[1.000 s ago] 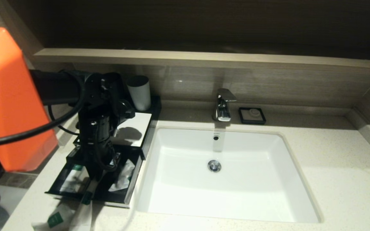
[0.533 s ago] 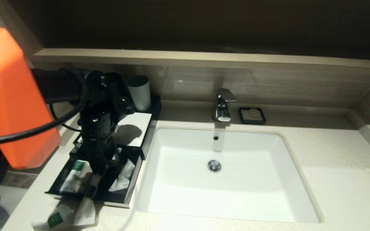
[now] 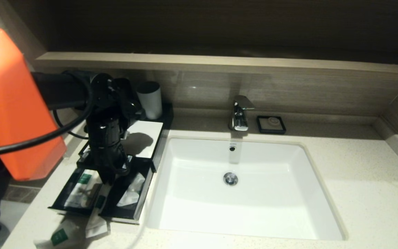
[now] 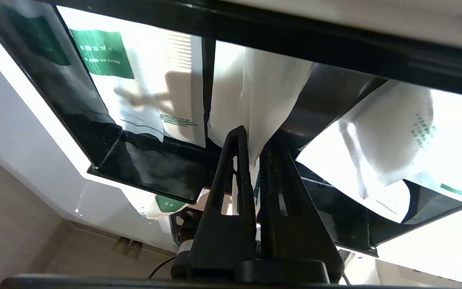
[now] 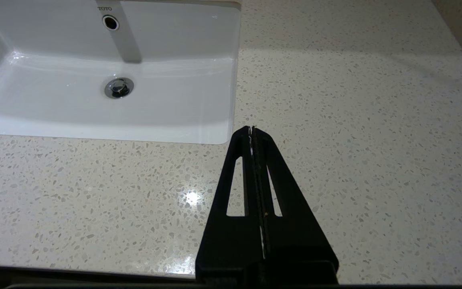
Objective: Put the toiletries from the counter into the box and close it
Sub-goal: Place the bathroom toiletry into the drawer
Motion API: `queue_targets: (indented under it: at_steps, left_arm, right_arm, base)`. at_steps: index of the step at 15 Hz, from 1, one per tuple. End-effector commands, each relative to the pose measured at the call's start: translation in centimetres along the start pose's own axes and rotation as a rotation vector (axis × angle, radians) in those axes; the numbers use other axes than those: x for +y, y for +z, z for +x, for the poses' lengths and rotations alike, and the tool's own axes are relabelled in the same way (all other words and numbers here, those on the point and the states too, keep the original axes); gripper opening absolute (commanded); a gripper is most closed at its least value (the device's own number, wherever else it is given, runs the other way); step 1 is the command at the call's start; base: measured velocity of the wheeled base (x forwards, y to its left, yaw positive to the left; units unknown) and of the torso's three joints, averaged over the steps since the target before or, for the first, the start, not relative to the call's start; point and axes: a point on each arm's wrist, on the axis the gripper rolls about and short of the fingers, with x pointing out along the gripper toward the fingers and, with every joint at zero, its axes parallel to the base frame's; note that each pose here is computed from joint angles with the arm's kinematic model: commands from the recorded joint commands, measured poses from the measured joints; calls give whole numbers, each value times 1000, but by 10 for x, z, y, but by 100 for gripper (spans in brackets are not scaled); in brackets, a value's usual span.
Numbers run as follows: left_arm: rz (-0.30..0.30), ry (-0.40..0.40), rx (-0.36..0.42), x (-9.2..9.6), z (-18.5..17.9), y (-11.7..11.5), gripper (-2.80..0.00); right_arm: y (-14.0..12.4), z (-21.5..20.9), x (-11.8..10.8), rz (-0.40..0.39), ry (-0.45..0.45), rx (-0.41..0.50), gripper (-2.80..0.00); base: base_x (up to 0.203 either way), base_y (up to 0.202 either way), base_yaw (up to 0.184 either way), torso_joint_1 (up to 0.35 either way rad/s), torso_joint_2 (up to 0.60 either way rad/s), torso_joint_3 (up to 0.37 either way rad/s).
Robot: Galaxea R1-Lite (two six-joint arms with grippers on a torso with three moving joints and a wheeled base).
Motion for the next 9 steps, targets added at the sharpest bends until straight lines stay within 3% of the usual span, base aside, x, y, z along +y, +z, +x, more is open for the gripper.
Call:
queue_targets:
  at_steps: [1, 3, 4, 5, 9]
  left_arm:
    - [-7, 1, 5, 2, -1, -1, -280]
    - [-13, 0, -4, 4, -2, 0, -280]
    - [-15, -2, -6, 5, -2, 0, -266]
    - [-17, 1, -6, 6, -2, 1, 0]
    - [-24, -2, -13, 9, -6, -1, 0]
  right_arm:
    - [0, 0, 0, 0, 0, 1, -280]
    - [0, 0, 0, 0, 1, 1, -280]
    - [0, 0, 0, 0, 0, 1, -280]
    - [0, 0, 0, 0, 0, 1, -280]
    - [0, 0, 0, 0, 0, 1, -280]
  base:
    - [0, 0, 0, 0, 0, 0]
    - [0, 0, 0, 0, 0, 0]
    - [0, 0, 0, 0, 0, 0]
    - [0, 0, 0, 0, 0, 0]
    - [0, 0, 0, 0, 0, 0]
